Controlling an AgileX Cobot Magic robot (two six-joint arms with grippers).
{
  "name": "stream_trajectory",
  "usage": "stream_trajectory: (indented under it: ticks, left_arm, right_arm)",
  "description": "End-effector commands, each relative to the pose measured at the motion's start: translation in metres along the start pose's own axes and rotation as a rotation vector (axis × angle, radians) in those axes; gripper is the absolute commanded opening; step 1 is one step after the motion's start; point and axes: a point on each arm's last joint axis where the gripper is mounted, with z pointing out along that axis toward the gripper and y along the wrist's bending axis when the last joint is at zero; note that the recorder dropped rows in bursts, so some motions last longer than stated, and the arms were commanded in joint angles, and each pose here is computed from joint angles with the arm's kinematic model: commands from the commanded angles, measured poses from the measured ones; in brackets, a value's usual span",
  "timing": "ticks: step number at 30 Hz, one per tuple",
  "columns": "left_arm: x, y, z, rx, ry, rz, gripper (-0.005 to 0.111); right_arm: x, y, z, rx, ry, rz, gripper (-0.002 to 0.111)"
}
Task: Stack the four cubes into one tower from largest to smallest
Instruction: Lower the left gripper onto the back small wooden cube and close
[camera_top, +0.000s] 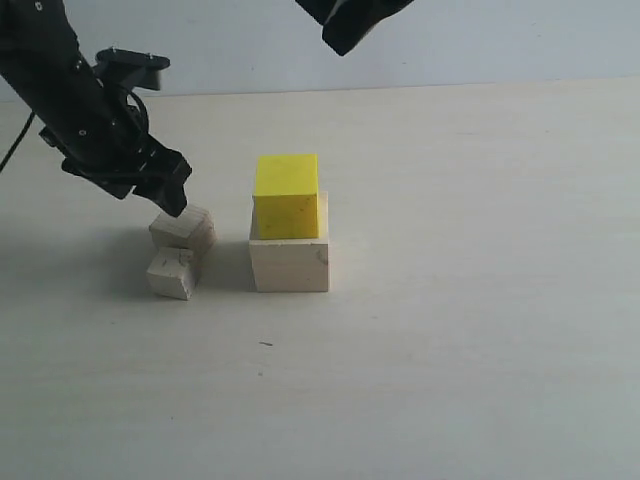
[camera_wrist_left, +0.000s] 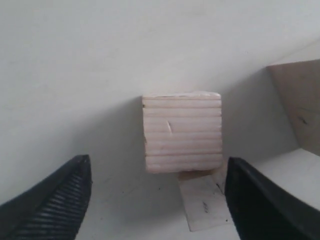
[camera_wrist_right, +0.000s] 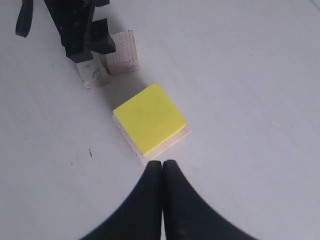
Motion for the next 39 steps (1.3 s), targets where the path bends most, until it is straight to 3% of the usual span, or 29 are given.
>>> stream_trajectory:
  ticks: [1,14,39]
  left_arm:
    - [-0.004,-0.004,0.009,0.059,-0.012,0.022,0.071]
    - [-0.008,-0.006,0.016,0.093,-0.024,0.073,0.071]
    - [-0.007,-0.001,0.044,0.088,-0.003,0.056,0.071]
  right_arm:
    - [-0.001,0.003,-0.005,-0.012,-0.022,0.003,0.000]
    - [-0.001,0.003,-0.005,-0.014,-0.023,0.002,0.000]
    - [-0.001,0.003,-0.005,-0.015,-0.023,-0.003,0.000]
